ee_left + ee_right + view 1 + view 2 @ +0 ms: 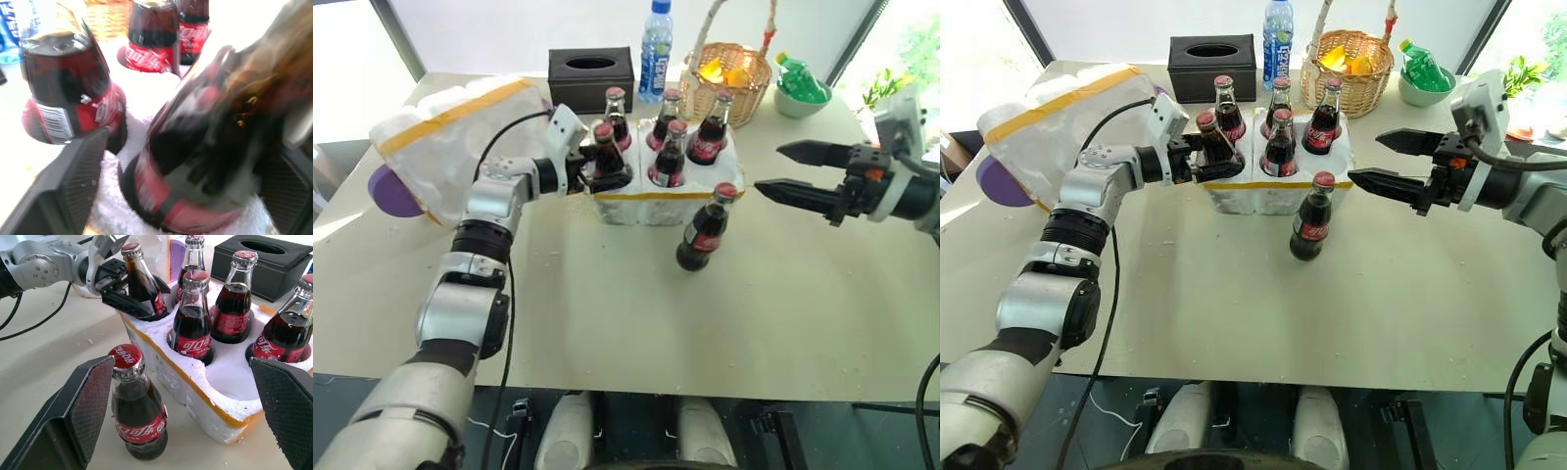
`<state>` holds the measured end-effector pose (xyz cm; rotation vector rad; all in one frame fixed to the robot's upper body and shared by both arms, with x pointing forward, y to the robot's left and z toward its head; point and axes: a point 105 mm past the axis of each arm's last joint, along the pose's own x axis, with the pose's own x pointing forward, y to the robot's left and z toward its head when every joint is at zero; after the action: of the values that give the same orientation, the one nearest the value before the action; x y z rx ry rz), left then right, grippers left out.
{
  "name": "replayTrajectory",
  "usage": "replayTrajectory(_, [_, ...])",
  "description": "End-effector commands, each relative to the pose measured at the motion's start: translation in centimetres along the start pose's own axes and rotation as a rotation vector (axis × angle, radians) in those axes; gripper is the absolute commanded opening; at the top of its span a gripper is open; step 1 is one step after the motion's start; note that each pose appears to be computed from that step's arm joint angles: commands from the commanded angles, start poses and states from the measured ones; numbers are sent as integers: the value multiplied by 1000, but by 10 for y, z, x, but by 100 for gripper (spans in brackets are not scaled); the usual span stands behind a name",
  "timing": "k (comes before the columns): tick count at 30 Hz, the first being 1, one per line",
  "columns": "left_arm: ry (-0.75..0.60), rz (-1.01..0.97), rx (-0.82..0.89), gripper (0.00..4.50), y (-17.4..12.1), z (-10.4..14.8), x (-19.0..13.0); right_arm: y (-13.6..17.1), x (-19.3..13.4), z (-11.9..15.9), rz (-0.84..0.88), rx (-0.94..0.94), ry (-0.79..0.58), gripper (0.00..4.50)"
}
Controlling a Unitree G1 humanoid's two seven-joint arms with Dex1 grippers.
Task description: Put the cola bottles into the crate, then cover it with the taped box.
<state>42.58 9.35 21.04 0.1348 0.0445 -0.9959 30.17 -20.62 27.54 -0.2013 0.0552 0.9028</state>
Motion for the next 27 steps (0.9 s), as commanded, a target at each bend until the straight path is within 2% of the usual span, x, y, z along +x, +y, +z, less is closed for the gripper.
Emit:
replayTrajectory(1, [-98, -40, 23, 443, -2, 33, -24, -4, -8, 10, -36, -43, -22, 450])
replayTrajectory(4, [-142, -79, 18, 443, -6, 58, -61, -6, -20, 4, -75, -27, -5, 450])
replayTrajectory(6, [-127, -146, 8, 443, -20, 67, -89, -6, -27, -5, -113, 7, 3, 450])
replayTrajectory(8, [-88, -247, 7, 443, -42, 70, -112, -5, -32, -16, -144, 68, 7, 450])
replayTrajectory(11, [18, -360, -6, 443, -73, 57, -136, 7, -31, -39, -159, 113, 37, 450])
replayTrajectory(14, [86, -385, -23, 443, -88, 39, -138, 23, -19, -58, -150, 139, 36, 450])
replayTrajectory(18, [61, -309, -32, 443, -86, 27, -117, 40, 8, -86, -161, 172, 42, 450])
replayTrajectory(27, [37, -334, 9, 443, -97, 30, -100, 44, 58, -97, -178, 279, -42, 450])
